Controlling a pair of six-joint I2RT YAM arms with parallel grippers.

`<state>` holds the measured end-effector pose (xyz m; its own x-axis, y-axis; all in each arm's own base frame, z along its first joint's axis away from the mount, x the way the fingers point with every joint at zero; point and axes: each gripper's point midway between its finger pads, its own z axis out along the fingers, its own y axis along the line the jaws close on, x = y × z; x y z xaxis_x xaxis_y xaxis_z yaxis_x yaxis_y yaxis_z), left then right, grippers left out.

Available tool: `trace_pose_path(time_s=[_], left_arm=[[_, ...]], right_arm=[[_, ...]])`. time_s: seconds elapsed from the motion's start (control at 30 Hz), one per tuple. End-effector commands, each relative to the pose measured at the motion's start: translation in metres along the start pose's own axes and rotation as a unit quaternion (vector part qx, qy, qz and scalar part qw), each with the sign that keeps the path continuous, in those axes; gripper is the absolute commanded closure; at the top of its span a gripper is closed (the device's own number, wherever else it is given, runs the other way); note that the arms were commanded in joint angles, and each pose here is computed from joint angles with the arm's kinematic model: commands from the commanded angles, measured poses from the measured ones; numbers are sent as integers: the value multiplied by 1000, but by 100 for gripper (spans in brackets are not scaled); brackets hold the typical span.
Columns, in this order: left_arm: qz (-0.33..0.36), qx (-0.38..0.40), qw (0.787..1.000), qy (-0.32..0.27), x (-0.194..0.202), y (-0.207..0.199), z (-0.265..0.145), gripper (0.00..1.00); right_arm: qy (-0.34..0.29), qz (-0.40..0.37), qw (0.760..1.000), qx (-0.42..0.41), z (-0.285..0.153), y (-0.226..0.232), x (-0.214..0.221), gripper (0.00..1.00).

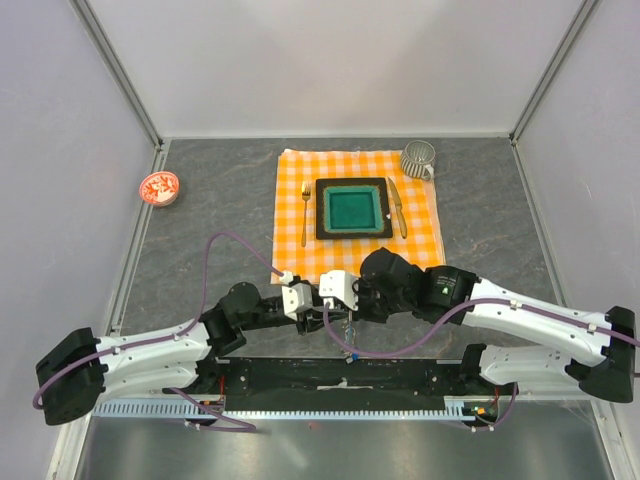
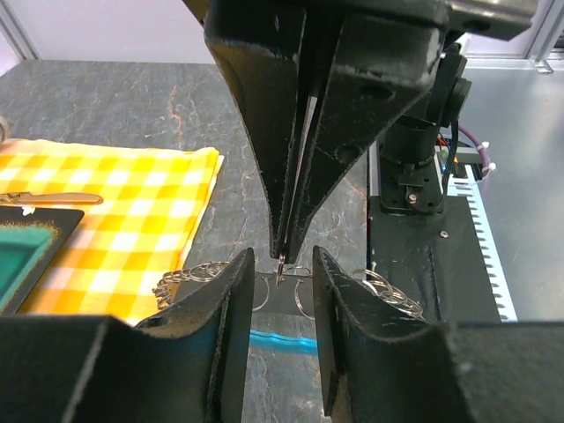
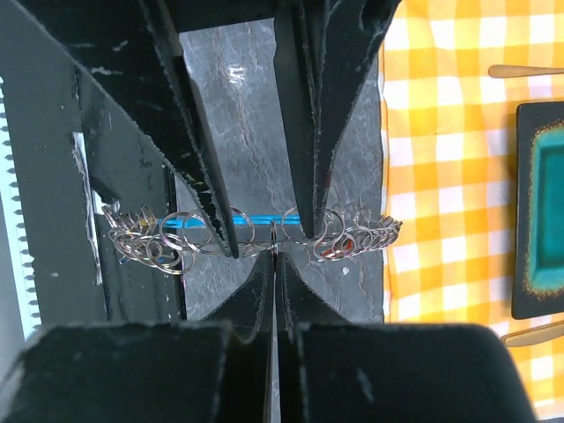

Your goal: Put the keys on the keyring

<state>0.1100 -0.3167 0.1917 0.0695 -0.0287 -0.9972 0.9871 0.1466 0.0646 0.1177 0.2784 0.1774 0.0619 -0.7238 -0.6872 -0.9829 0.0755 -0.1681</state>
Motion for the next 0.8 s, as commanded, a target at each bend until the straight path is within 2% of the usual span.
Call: trace_pose_path(time_s=[0.0, 0.3, 0.4, 0.53, 0.77], left_arm=[[28, 11, 999, -19, -18, 2, 7, 62], [22, 10, 1000, -3, -7, 4, 11, 63], [21, 8, 1000, 4, -3, 6, 12, 66], [18, 14, 1000, 11, 1, 4, 13, 79], [14, 21, 999, 20, 3, 4, 18, 78]], right_arm=[[-34, -24, 999, -1, -9, -6, -27, 100], [-36, -28, 999, -10, -8, -3, -27, 100], [-39, -30, 999, -11, -9, -2, -28, 100], [-39, -33, 999, -14, -8, -1, -27, 100], [-42, -35, 998, -16, -7, -1, -28, 100]])
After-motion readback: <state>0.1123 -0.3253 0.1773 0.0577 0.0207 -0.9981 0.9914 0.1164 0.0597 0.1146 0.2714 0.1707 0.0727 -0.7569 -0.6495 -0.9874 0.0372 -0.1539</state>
